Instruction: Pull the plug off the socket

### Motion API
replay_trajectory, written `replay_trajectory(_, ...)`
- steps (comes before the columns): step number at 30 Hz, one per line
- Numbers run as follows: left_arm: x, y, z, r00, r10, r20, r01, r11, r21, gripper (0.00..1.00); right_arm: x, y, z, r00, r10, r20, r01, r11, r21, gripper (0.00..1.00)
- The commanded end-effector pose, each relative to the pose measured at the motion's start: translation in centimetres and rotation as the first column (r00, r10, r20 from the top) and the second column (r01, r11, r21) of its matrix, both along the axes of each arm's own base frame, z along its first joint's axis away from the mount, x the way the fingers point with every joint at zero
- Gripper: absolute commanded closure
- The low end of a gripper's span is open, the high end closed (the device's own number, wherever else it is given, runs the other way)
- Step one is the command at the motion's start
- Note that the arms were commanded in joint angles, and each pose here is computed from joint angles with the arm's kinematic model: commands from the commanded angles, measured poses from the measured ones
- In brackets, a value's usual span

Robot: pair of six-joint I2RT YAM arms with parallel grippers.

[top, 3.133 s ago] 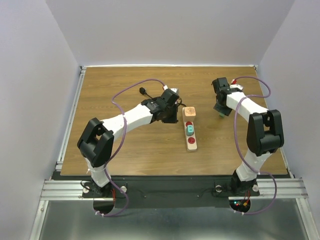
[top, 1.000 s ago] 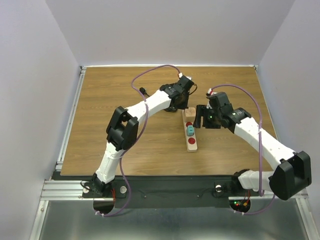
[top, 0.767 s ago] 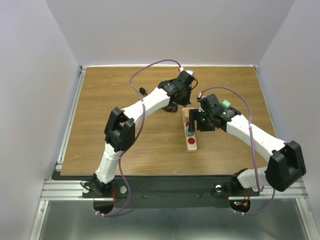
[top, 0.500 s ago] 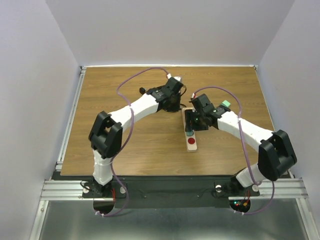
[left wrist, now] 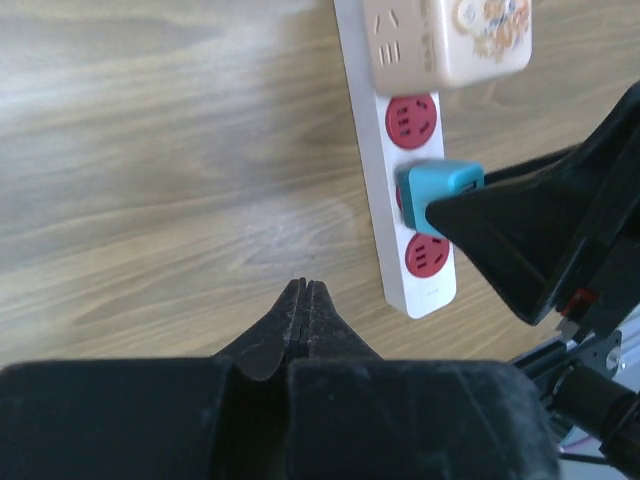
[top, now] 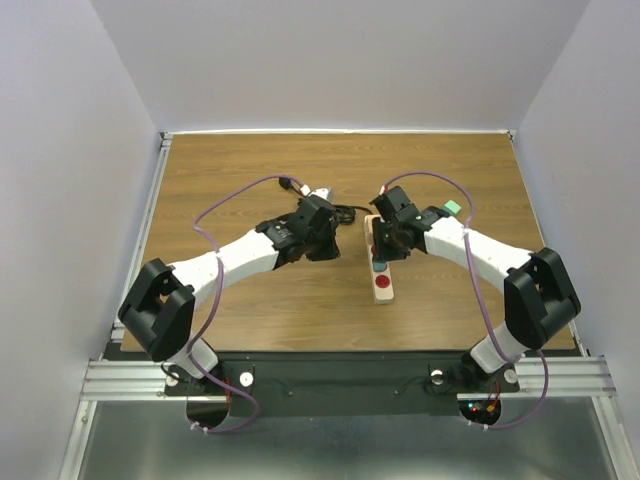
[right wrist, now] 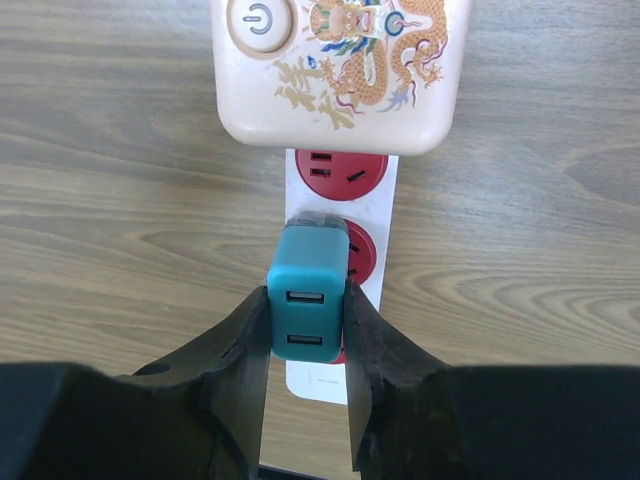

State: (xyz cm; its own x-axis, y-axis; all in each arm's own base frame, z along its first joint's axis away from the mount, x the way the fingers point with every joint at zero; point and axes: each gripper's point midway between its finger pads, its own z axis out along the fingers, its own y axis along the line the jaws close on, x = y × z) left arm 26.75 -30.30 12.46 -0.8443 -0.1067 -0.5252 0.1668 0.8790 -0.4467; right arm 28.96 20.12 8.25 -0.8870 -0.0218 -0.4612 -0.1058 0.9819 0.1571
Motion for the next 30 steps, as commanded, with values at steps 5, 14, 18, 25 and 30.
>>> replay_trajectory(5,-1.2,-4.3,1.7,0.997,-0.069,0.034,0.072,0.994,-0.085,1.00,4.5,2.7,7.7,0.970,-0.097,0.222,0.064,0.987,0.148,0.99)
replay_trajectory(14,-1.5,-7.3,0.4,0.995,-0.092,0.023,0.094,0.989,-0.114,1.00,5.1,3.4,5.0,0.968,-0.211,0.133,0.186,0.967,0.175,1.00)
replay_trajectory(18,-1.1,-7.7,-2.0,0.999,-0.043,-0.009,0.041,0.992,-0.123,1.00,5.3,4.2,4.1,0.962,-0.258,0.087,0.237,0.951,0.199,1.00)
replay_trajectory(25,-2.7,-9.8,-5.3,0.995,-0.029,-0.098,0.011,0.984,-0.177,1.00,5.0,4.9,3.0,0.942,-0.333,0.044,0.316,0.923,0.218,0.99)
replay_trajectory(30,-3.4,-9.0,-8.2,0.989,0.005,-0.145,-0.025,0.991,-0.134,1.00,4.8,5.0,2.4,0.934,-0.355,0.021,0.342,0.913,0.224,0.99)
